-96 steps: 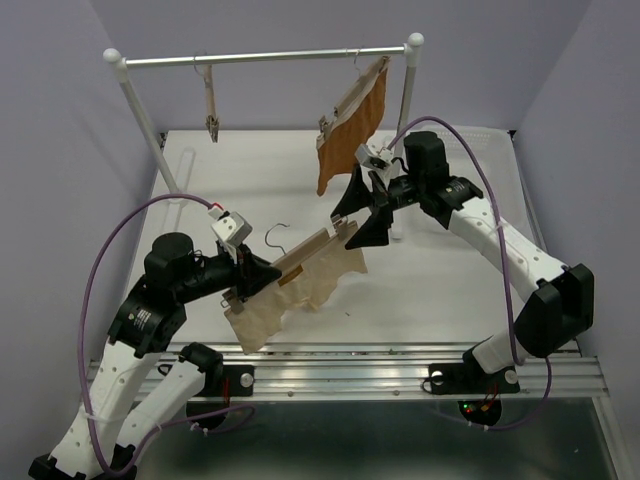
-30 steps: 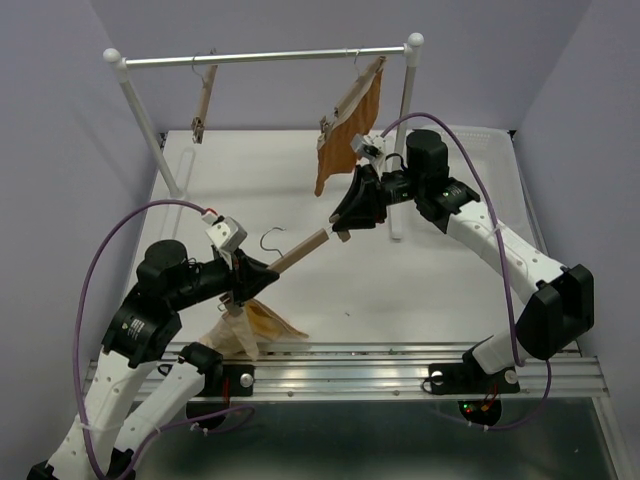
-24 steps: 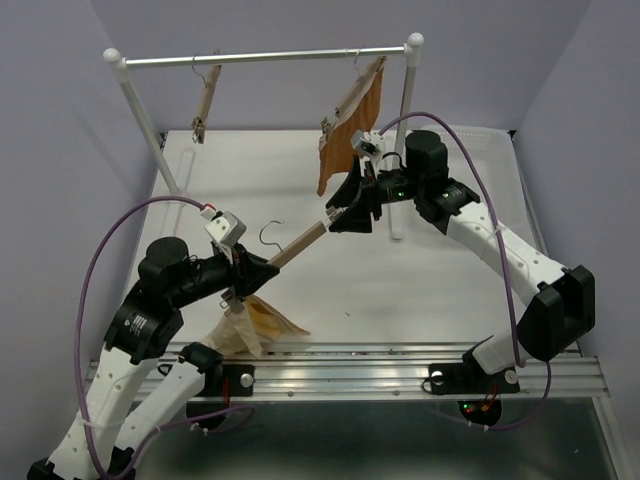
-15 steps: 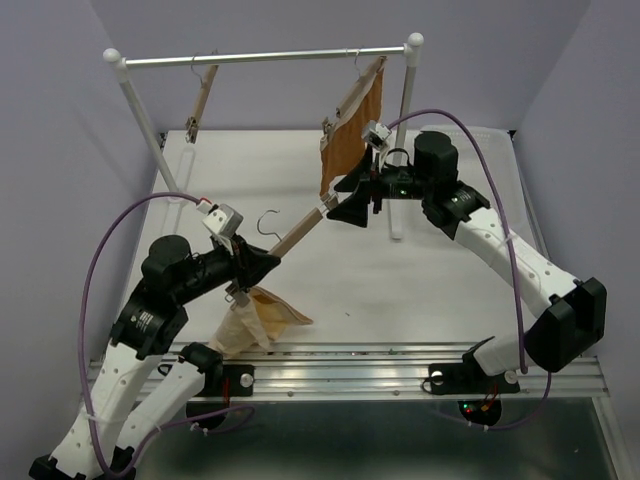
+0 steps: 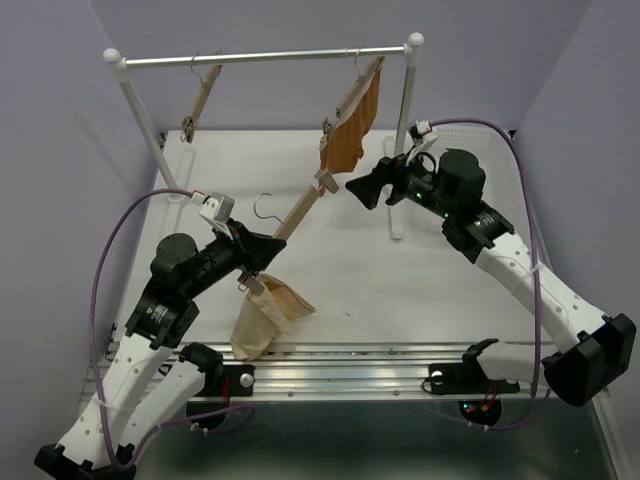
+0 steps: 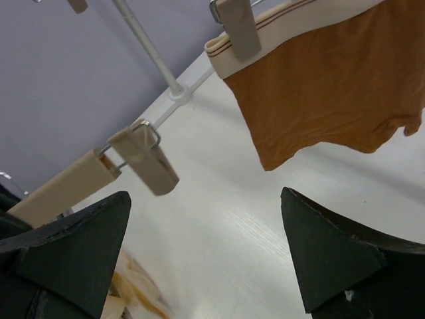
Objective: Remove the underwear clipped to the hanger
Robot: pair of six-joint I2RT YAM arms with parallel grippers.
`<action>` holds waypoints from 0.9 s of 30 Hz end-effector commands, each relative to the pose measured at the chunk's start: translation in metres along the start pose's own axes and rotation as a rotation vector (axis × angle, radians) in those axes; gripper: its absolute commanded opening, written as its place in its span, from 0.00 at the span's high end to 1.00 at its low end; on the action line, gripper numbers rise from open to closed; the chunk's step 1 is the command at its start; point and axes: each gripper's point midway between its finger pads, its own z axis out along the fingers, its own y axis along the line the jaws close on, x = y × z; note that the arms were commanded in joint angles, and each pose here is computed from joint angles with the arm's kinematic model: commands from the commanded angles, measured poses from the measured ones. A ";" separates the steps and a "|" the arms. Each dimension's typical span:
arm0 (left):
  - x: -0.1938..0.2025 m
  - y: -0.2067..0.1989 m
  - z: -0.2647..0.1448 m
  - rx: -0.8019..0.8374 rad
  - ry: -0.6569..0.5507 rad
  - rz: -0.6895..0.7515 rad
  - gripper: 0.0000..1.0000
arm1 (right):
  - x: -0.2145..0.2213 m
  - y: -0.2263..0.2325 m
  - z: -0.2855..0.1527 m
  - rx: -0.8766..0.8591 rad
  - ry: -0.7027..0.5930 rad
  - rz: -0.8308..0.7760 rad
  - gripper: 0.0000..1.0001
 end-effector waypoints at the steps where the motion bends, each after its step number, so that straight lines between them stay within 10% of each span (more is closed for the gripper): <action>1: -0.041 -0.017 0.011 0.095 -0.195 -0.050 1.00 | 0.002 0.039 -0.008 -0.201 -0.037 0.067 0.00; 27: -0.044 -0.042 0.055 0.275 -0.181 -0.121 1.00 | -0.008 0.088 0.020 -0.641 -0.215 0.416 0.10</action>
